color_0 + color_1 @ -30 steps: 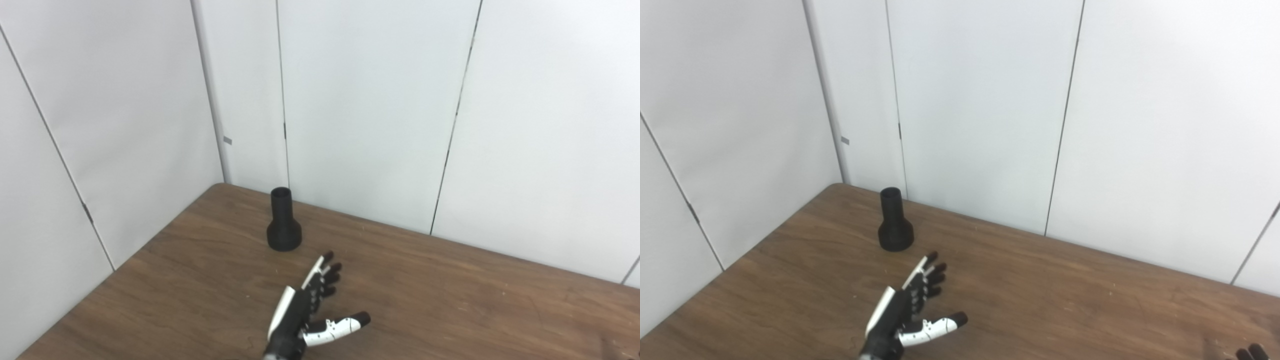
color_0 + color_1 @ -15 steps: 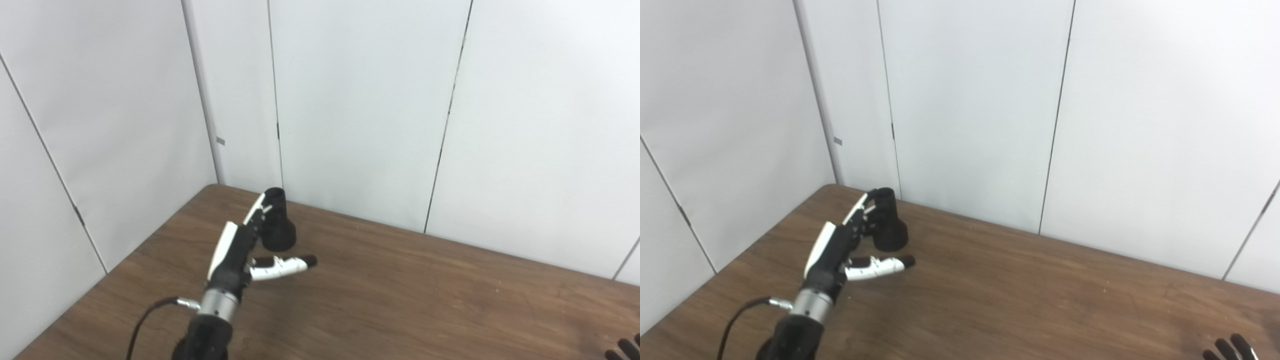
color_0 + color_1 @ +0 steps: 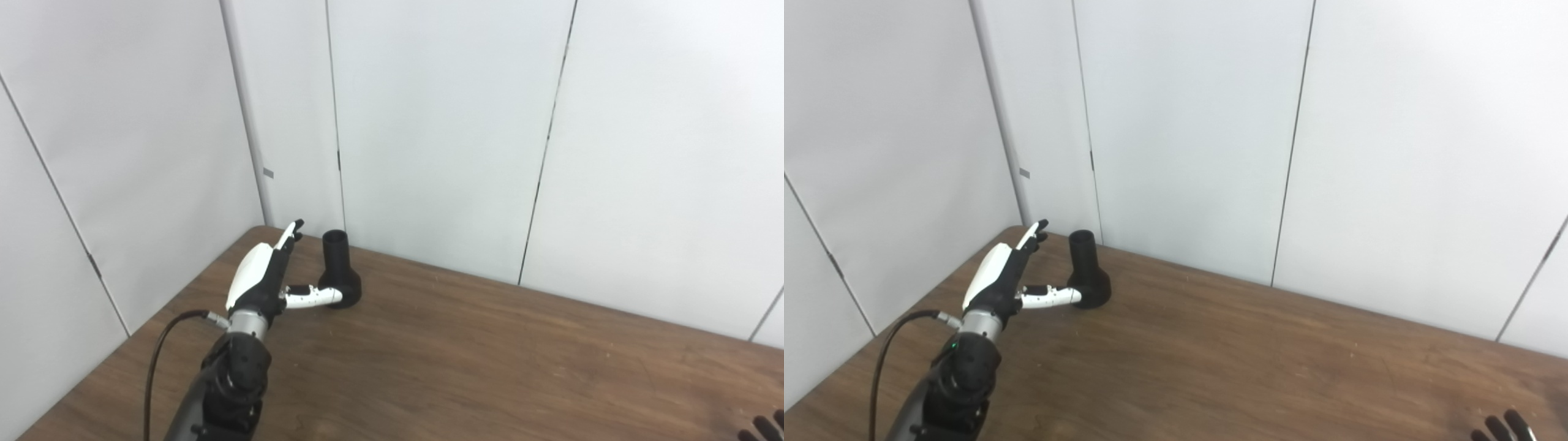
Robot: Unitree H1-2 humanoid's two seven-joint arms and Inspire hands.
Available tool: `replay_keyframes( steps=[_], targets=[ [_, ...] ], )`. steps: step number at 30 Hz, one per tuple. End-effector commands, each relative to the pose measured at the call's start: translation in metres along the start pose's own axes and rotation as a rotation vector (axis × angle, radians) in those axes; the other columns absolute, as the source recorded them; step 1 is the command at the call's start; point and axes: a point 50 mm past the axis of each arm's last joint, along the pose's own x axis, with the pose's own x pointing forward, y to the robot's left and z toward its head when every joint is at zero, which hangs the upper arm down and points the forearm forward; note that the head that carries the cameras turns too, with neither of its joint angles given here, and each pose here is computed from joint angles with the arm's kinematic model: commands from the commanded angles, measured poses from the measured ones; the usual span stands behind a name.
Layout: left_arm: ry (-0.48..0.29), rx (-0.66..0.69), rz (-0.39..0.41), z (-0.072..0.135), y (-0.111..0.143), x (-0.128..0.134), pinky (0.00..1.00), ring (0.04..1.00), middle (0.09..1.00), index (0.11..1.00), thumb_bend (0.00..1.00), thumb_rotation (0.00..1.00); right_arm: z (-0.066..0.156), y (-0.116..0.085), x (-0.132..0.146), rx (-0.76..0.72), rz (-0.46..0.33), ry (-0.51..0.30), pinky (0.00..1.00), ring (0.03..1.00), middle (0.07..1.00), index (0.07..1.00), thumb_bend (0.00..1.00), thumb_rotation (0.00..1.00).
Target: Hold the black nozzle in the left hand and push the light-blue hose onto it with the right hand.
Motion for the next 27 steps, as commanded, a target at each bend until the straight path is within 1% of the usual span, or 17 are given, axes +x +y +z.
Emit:
replay_keyframes(
  steps=[1,2,4,10,12,16,19,24,27],
  targets=[
    [-0.034,0.039,0.038,0.013,0.016,0.018,0.91,0.973,0.975,0.955,0.92,0.51,0.015,0.002,0.005,-0.025,0.028,-0.068,0.85,0.948,0.962,0.995,0.45,1.0],
    [-0.026,0.052,0.017,0.012,0.014,0.023,0.95,0.989,0.989,0.973,0.93,0.57,0.015,0.002,0.005,-0.028,0.026,-0.066,0.83,0.939,0.954,0.991,0.45,1.0],
    [-0.01,0.084,-0.023,0.012,0.011,0.033,0.99,0.998,0.998,0.988,0.94,0.6,0.015,0.003,0.004,-0.031,0.026,-0.065,0.82,0.934,0.95,0.988,0.45,1.0],
    [0.025,0.167,-0.092,0.015,0.004,0.049,1.0,1.0,1.0,1.0,0.98,0.57,0.014,0.004,0.002,-0.038,0.028,-0.059,0.81,0.919,0.938,0.982,0.46,1.0],
    [0.035,0.184,-0.118,0.015,0.001,0.057,1.0,1.0,1.0,1.0,1.0,0.56,0.014,0.005,0.002,-0.044,0.031,-0.058,0.81,0.903,0.921,0.977,0.46,1.0],
    [0.056,0.203,-0.163,0.016,-0.007,0.067,1.0,1.0,1.0,1.0,1.0,0.53,0.015,0.006,-0.001,-0.049,0.036,-0.056,0.79,0.893,0.905,0.973,0.46,1.0],
    [0.07,0.212,-0.18,0.017,-0.013,0.074,1.0,1.0,1.0,1.0,1.0,0.51,0.015,0.006,-0.003,-0.056,0.047,-0.058,0.77,0.887,0.898,0.968,0.46,1.0],
    [0.096,0.239,-0.179,0.017,-0.022,0.082,1.0,1.0,1.0,1.0,0.99,0.51,0.018,0.009,-0.004,-0.064,0.083,-0.075,0.75,0.88,0.889,0.958,0.47,1.0],
    [0.131,0.249,-0.171,0.01,-0.023,0.091,1.0,1.0,1.0,1.0,0.99,0.5,0.02,0.01,-0.005,-0.066,0.118,-0.091,0.75,0.877,0.885,0.954,0.48,1.0]
  ],
)
